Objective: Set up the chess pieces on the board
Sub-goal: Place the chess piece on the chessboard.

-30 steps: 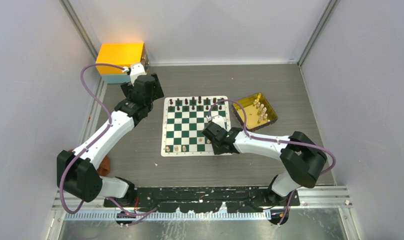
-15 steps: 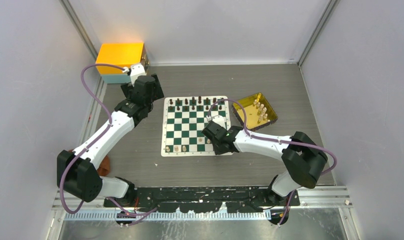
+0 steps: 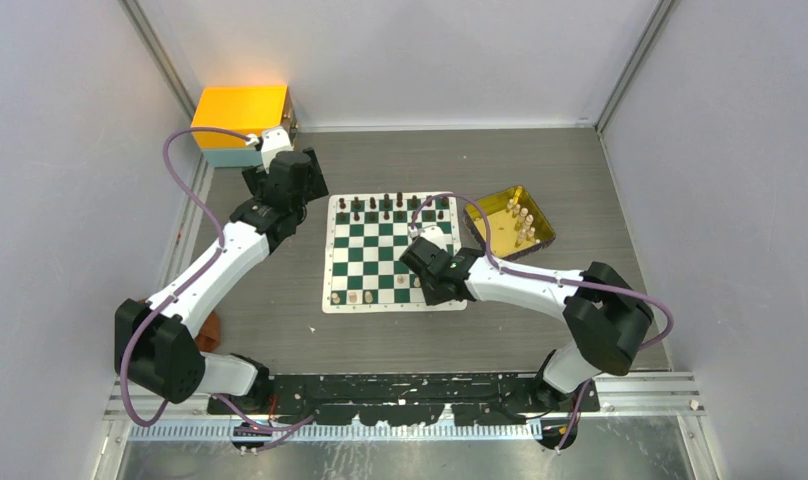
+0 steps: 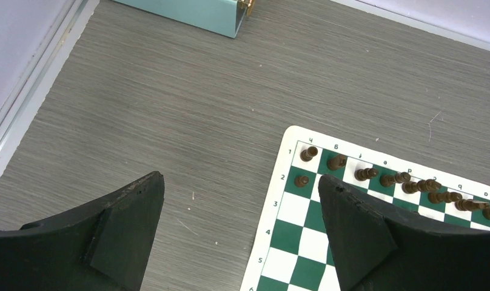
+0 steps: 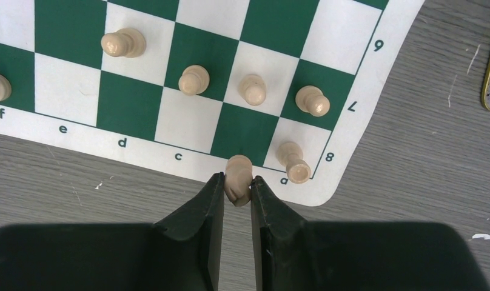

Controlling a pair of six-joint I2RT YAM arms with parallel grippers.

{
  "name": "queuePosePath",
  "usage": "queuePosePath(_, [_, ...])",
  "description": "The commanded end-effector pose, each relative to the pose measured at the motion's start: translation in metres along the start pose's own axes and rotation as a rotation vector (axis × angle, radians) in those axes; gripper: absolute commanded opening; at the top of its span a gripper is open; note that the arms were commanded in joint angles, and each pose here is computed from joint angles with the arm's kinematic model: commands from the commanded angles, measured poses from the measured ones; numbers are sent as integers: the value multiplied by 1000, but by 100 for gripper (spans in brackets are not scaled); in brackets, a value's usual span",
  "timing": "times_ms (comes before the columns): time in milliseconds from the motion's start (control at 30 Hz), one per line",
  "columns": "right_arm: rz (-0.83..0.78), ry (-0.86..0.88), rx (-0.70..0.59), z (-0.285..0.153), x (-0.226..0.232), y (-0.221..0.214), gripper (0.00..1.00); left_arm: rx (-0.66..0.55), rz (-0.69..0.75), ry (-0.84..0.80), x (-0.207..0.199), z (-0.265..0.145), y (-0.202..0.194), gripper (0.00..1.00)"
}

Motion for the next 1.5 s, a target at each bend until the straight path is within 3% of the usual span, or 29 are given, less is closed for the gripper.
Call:
queuePosePath(0, [2, 43, -63, -4, 14, 21, 0, -45, -29, -14, -6, -1, 15, 98])
queuePosePath(1467, [23, 17, -25, 20, 1, 9, 0, -25, 7, -1, -6, 7, 5, 98])
Point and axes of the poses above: each gripper's point midway between its finger pads, its own z axis out along the fingers, its own x axis along the line the jaws close on, y = z × x, the point moved 4 cm from there along -z, back along the fingers, and after that the axes turned 1 degree about z, right-handed, at the moved point
